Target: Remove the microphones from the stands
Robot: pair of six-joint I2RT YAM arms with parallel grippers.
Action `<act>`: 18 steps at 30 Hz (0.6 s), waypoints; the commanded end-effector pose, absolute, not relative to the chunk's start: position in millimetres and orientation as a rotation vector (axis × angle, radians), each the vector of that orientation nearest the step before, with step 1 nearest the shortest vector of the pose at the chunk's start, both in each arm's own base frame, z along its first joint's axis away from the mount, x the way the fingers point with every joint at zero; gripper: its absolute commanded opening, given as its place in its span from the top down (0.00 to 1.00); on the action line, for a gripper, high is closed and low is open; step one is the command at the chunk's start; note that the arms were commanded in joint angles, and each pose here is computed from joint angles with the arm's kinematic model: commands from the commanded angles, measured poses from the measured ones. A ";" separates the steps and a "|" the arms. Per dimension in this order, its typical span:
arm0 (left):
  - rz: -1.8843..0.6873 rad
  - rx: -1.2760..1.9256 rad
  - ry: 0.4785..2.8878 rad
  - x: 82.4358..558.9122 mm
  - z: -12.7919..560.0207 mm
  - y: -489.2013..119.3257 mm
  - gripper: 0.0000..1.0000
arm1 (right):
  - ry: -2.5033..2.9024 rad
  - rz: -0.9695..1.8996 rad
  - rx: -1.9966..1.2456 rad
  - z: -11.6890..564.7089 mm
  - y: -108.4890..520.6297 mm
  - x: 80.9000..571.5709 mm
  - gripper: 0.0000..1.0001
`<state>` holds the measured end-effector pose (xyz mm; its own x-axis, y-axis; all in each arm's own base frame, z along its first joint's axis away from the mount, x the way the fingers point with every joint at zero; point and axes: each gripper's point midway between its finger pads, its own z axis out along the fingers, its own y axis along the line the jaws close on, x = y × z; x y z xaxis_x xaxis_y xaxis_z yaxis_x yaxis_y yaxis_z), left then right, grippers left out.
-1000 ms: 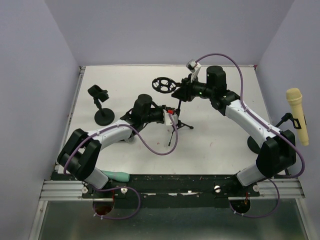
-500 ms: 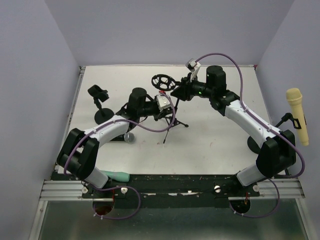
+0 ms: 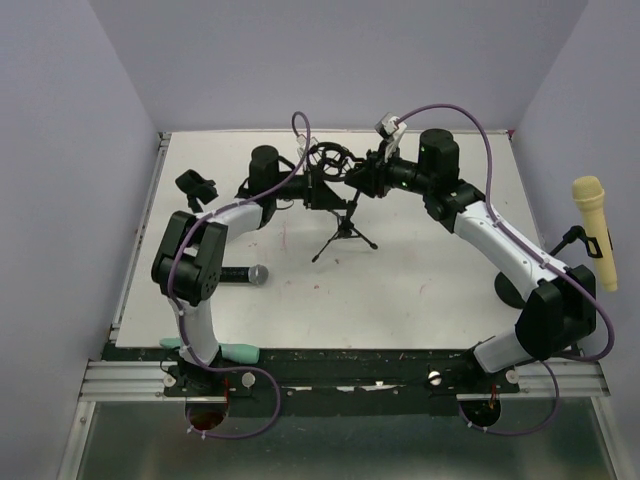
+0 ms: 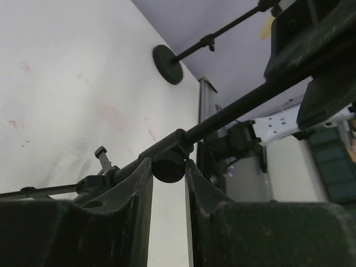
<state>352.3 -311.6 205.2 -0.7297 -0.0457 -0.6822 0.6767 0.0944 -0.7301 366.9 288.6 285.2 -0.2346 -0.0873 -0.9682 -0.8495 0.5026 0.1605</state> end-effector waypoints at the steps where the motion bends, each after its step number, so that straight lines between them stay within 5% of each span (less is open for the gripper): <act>1: -2.045 0.661 1.973 342.6 257.8 -315.0 1.00 | 1.604 0.840 -0.908 287.8 292.1 357.2 0.99; 5: -2.278 0.430 2.295 332.9 237.7 -312.5 0.98 | 1.565 0.812 -0.911 294.1 293.0 361.6 0.99; 10: -2.486 0.134 2.587 313.2 207.6 -300.7 0.67 | 1.564 0.813 -0.918 292.7 293.2 359.9 0.99; 16: -2.430 0.178 2.529 314.3 218.6 -301.4 0.52 | 1.572 0.812 -0.919 289.6 292.9 360.0 0.99; 18: -2.384 0.234 2.468 318.5 230.4 -301.2 0.36 | 1.581 0.803 -0.906 288.2 291.3 362.0 0.99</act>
<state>325.5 -311.1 197.1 -0.9538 0.2350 0.1873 -0.1684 0.0982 -0.9808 356.9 292.9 275.3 -0.1673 -0.1598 -0.9729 -0.8794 0.4702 0.0740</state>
